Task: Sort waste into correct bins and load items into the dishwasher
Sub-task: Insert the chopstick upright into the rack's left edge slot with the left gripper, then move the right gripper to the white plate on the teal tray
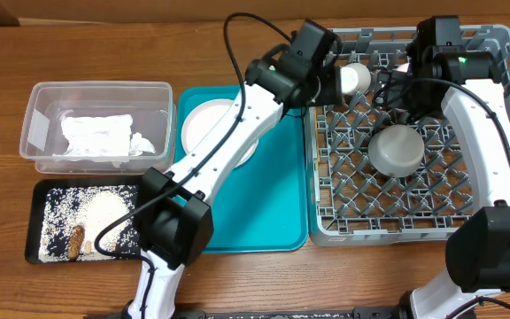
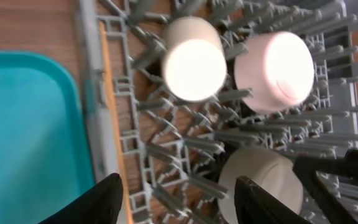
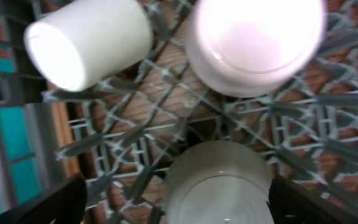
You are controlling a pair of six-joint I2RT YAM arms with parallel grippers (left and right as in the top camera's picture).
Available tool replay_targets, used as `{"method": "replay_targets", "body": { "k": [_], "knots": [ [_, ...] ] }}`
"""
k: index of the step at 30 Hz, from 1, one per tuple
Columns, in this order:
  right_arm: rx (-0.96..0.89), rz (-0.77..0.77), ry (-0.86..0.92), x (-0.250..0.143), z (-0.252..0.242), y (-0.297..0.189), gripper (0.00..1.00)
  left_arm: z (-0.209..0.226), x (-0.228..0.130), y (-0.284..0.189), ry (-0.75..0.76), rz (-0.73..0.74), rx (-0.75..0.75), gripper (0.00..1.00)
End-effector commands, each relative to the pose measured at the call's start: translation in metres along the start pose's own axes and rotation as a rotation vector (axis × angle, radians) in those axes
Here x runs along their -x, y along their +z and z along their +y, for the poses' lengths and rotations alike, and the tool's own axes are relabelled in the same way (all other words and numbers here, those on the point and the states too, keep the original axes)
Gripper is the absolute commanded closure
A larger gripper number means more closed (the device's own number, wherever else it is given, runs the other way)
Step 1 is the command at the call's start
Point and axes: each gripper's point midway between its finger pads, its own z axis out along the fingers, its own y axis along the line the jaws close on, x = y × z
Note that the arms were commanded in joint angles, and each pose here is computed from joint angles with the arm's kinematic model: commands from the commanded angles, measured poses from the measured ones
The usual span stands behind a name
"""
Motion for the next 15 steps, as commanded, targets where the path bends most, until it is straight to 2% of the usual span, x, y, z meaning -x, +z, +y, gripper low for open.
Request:
{"method": "replay_targets", "body": {
  "k": [1,4,7,11,15],
  "knots": [
    [0.334,-0.025,-0.016,0.007,0.057,-0.029,0.05,0.027,0.059,-0.051,-0.021,-0.120,0.000,0.40],
    [0.638,-0.016,-0.066,0.006,0.108,-0.054,0.07,0.065,0.096,-0.097,-0.098,-0.194,0.026,0.40],
    [0.798,-0.030,-0.141,0.003,0.146,-0.072,0.07,0.112,0.127,-0.147,-0.180,-0.277,0.052,0.39],
    [0.847,-0.057,-0.280,-0.011,0.200,-0.078,0.08,0.182,0.148,-0.216,-0.307,-0.366,0.079,0.35],
    [0.779,-0.079,-0.431,-0.042,0.259,-0.066,0.08,0.251,0.145,-0.272,-0.435,-0.401,0.113,0.34]
  ]
}}
